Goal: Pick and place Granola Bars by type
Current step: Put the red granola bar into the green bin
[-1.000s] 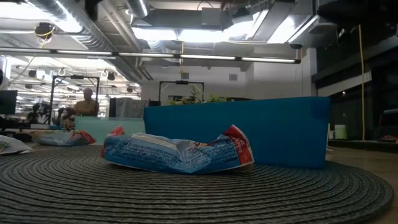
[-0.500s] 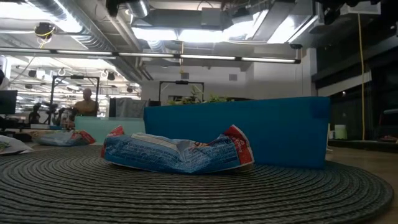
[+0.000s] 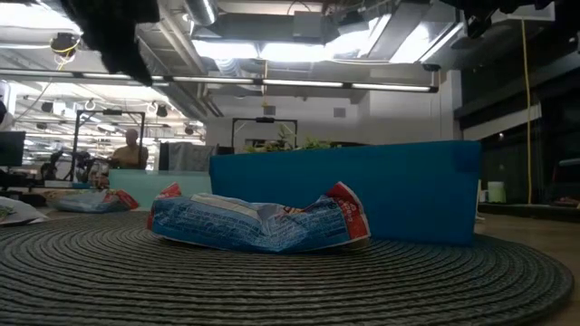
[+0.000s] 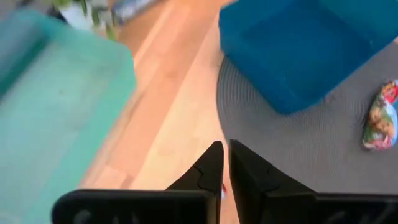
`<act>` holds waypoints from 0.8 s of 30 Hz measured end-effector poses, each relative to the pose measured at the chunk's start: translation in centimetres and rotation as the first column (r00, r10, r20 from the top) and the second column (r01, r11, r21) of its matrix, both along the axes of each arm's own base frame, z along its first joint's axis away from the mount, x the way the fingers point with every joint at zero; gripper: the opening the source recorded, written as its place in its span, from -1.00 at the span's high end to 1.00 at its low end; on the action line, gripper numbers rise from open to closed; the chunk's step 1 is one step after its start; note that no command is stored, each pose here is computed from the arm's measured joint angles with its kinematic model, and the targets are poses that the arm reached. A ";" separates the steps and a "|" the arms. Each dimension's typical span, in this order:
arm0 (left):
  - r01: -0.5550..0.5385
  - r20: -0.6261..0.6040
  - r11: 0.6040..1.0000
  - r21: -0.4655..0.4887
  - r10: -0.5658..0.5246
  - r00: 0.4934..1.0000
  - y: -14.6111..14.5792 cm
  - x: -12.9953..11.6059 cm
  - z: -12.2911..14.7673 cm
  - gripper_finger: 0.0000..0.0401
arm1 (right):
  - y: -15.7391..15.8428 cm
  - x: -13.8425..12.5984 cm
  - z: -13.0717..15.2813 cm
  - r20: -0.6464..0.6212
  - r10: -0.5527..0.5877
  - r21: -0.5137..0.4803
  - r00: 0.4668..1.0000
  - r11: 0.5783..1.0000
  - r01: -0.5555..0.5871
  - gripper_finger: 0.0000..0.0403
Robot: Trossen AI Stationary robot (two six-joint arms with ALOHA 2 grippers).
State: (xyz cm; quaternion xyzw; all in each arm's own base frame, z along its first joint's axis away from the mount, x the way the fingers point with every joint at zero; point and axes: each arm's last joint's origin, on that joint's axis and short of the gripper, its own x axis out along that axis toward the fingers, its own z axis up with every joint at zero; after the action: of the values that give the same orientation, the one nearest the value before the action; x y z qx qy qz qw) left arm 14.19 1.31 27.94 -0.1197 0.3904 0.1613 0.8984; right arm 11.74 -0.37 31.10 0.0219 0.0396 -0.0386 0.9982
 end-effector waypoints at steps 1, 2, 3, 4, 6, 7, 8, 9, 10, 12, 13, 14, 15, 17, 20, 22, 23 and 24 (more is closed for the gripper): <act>-0.001 -0.006 1.000 -0.010 0.001 1.000 0.0 -0.1 -0.1 0.86 | 0.0 0.0 0.0 0.000 0.000 0.001 1.000 1.000 0.000 0.84; 0.001 -0.008 1.000 -0.017 -0.001 1.000 0.0 -0.1 -0.1 0.83 | 0.0 0.0 0.0 0.000 0.000 0.001 1.000 1.000 0.000 0.84; 0.004 -0.010 1.000 -0.020 -0.004 1.000 -0.1 -0.1 -0.1 0.79 | 0.0 0.0 0.0 0.000 0.000 0.000 1.000 1.000 0.000 0.84; 0.006 -0.010 1.000 -0.023 -0.006 1.000 -0.1 -0.1 -0.1 0.75 | 0.0 0.0 0.0 0.000 0.000 0.000 1.000 1.000 0.000 0.84; 0.006 -0.010 1.000 -0.023 -0.006 1.000 -0.1 -0.1 -0.1 0.67 | 0.0 0.0 0.0 0.000 0.000 -0.001 1.000 1.000 0.000 0.84; 0.006 -0.010 1.000 -0.023 -0.006 1.000 -0.1 -0.1 -0.1 0.62 | 0.0 0.0 0.0 -0.001 0.000 -0.001 1.000 1.000 0.000 0.84; 0.006 -0.011 1.000 -0.023 -0.006 1.000 -0.1 -0.1 -0.1 0.57 | 0.0 0.0 0.0 -0.002 0.000 -0.001 1.000 1.000 0.000 0.84; 0.006 -0.011 1.000 -0.023 -0.006 1.000 -0.1 -0.1 -0.1 0.52 | 0.0 0.0 0.0 -0.005 0.000 -0.001 1.000 1.000 0.000 0.84; 0.006 -0.011 1.000 -0.024 -0.007 1.000 -0.1 -0.1 -0.1 0.47 | 0.0 0.0 -0.1 -0.008 0.000 -0.001 1.000 1.000 0.000 0.84; 0.007 -0.011 1.000 -0.024 -0.007 1.000 -0.1 -0.1 -0.1 0.36 | 0.0 0.0 -0.1 -0.008 -0.001 -0.001 1.000 1.000 0.001 0.84; 0.007 -0.011 1.000 -0.024 -0.007 1.000 -0.1 -0.1 -0.1 0.31 | 0.0 0.0 -0.1 -0.008 0.000 -0.001 1.000 1.000 0.000 0.84; 0.007 -0.011 1.000 -0.024 -0.007 1.000 -0.1 -0.1 -0.1 0.25 | 0.0 0.0 -0.1 -0.008 0.000 -0.001 1.000 1.000 0.000 0.84; 0.007 -0.011 1.000 -0.024 -0.007 1.000 -0.1 -0.1 -0.1 0.20 | 0.0 0.0 -0.1 -0.008 -0.001 -0.001 1.000 1.000 0.001 0.84; 0.005 -0.011 1.000 -0.024 -0.005 1.000 -0.1 -0.1 -0.1 0.09 | 0.0 0.0 -0.1 -0.008 0.000 -0.001 1.000 1.000 0.000 0.84; -0.013 -0.008 0.999 -0.035 0.013 1.000 -0.1 -0.1 -0.1 -0.05 | 0.0 0.0 -0.1 -0.008 -0.001 -0.001 1.000 1.000 0.001 0.84; -0.028 -0.009 0.999 -0.038 0.027 1.000 0.0 -0.1 -0.1 -0.12 | 0.0 0.0 -0.1 -0.008 -0.001 -0.001 1.000 1.000 0.001 0.84; -0.032 -0.012 0.999 -0.035 0.032 0.999 0.0 -0.1 -0.1 -0.15 | 0.0 0.0 -0.1 -0.008 -0.001 -0.001 1.000 1.000 0.001 0.84; -0.036 -0.016 0.999 -0.031 0.036 0.999 0.0 -0.2 -0.2 -0.17 | 0.0 0.0 -0.1 -0.008 0.000 -0.002 1.000 1.000 0.000 0.84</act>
State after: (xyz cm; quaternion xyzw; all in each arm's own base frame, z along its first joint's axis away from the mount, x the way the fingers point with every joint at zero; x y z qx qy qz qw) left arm 14.01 1.30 27.79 -0.1394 0.3975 0.1724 0.8904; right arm 11.74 -0.37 31.03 0.0209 0.0437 -0.0389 0.9981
